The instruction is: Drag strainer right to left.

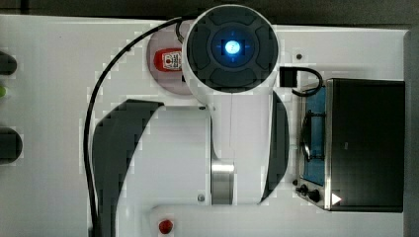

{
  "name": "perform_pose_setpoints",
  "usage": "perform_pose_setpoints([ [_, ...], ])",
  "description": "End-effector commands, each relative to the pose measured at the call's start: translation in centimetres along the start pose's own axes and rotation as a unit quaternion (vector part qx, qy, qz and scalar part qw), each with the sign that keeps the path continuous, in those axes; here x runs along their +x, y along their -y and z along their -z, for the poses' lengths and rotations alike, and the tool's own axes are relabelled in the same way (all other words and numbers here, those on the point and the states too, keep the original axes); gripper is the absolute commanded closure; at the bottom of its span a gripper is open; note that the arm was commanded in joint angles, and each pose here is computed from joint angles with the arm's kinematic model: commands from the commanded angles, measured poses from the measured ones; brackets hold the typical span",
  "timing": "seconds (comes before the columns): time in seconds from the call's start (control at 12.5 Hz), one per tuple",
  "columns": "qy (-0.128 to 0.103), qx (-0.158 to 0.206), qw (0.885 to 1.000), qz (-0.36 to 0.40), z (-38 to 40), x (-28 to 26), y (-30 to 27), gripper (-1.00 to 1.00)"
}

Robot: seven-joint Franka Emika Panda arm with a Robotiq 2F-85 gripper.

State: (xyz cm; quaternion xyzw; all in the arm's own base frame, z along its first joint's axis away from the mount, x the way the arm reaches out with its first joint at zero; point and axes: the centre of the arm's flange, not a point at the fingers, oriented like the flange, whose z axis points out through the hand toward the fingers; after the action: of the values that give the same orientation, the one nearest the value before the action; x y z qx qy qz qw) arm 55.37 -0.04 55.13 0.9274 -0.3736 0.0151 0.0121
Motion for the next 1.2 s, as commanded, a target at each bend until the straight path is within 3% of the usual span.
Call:
perform_pose_setpoints([
  [0.08,0.011,-0.008,0.998,-0.057,4.6,-9.3,-14.2,-0.6],
  [0.24,0.011,-0.009,0.998,-0.057,4.5,-9.3,-14.2,-0.99],
  [0.56,0.025,-0.023,0.998,-0.058,1.0,-8.2,-12.9,-1.0],
  [0.8,0.032,-0.035,0.993,-0.104,-6.5,-6.5,-10.8,-1.0],
  [1.2,0.02,-0.034,0.96,-0.278,-21.1,-4.7,-7.7,-1.0],
])
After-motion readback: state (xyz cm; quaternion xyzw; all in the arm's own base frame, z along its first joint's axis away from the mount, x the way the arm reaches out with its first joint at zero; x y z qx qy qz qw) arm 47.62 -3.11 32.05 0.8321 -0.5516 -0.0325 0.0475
